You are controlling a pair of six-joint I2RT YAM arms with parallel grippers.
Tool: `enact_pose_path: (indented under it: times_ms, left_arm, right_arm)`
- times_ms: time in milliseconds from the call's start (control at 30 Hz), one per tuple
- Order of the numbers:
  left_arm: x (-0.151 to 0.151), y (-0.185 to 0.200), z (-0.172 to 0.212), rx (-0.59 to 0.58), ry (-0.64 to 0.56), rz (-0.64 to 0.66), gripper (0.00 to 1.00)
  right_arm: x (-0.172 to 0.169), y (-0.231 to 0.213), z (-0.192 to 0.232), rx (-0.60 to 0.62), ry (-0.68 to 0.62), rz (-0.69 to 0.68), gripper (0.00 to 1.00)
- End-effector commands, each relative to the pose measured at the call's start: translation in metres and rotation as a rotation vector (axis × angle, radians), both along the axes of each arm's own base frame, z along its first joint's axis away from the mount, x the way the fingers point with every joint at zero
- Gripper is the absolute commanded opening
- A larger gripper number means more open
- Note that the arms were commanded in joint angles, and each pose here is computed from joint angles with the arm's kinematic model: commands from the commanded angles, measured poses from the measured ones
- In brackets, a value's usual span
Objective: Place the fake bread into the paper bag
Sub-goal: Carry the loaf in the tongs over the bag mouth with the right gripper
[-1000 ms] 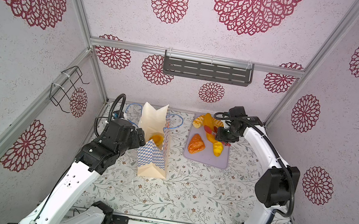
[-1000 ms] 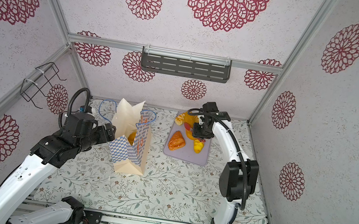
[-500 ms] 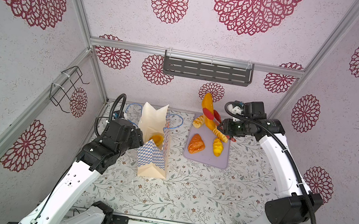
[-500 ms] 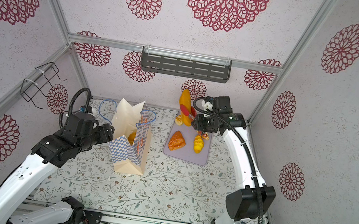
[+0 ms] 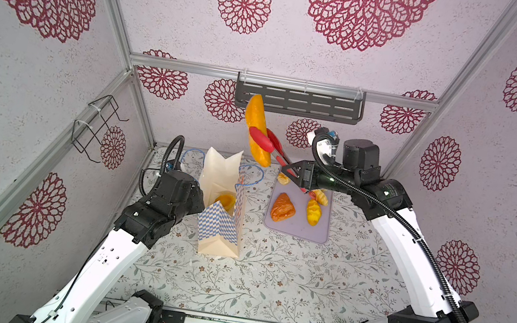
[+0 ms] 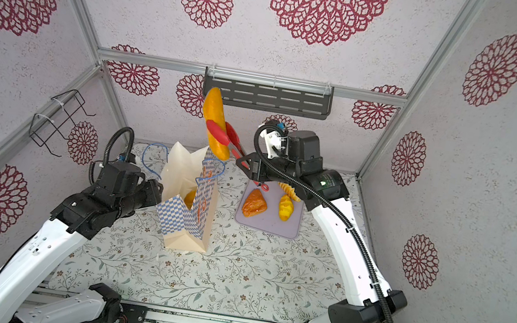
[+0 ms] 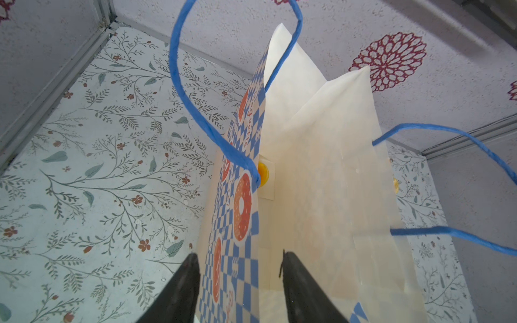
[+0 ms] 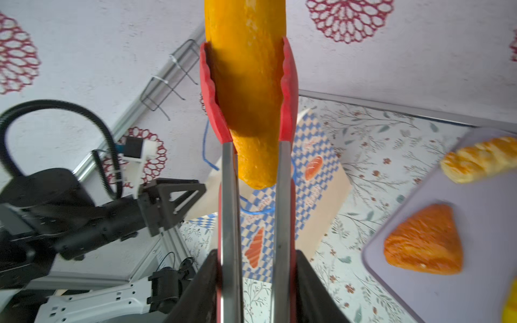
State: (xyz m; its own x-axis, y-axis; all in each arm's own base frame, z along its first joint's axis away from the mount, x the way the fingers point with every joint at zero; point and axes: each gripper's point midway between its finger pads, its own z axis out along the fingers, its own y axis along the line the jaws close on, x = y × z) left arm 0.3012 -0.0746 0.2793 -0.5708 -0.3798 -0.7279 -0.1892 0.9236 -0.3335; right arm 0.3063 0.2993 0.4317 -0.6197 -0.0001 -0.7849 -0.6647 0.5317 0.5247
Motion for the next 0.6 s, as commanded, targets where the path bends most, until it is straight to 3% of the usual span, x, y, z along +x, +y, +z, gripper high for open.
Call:
enact_pose_path:
  times_ms: [0, 567]
  left_arm:
    - [0.003, 0.001, -0.001, -0.020, -0.014, 0.019, 0.45]
    - [0.001, 0.000, -0.008, -0.034, -0.012, 0.012, 0.29]
  right_arm:
    - [-0.024, 0.018, 0.061, 0.189, -0.130, 0.044, 0.40]
    - [-0.026, 0.062, 0.009, 0.161, -0.029, -0.023, 0.39]
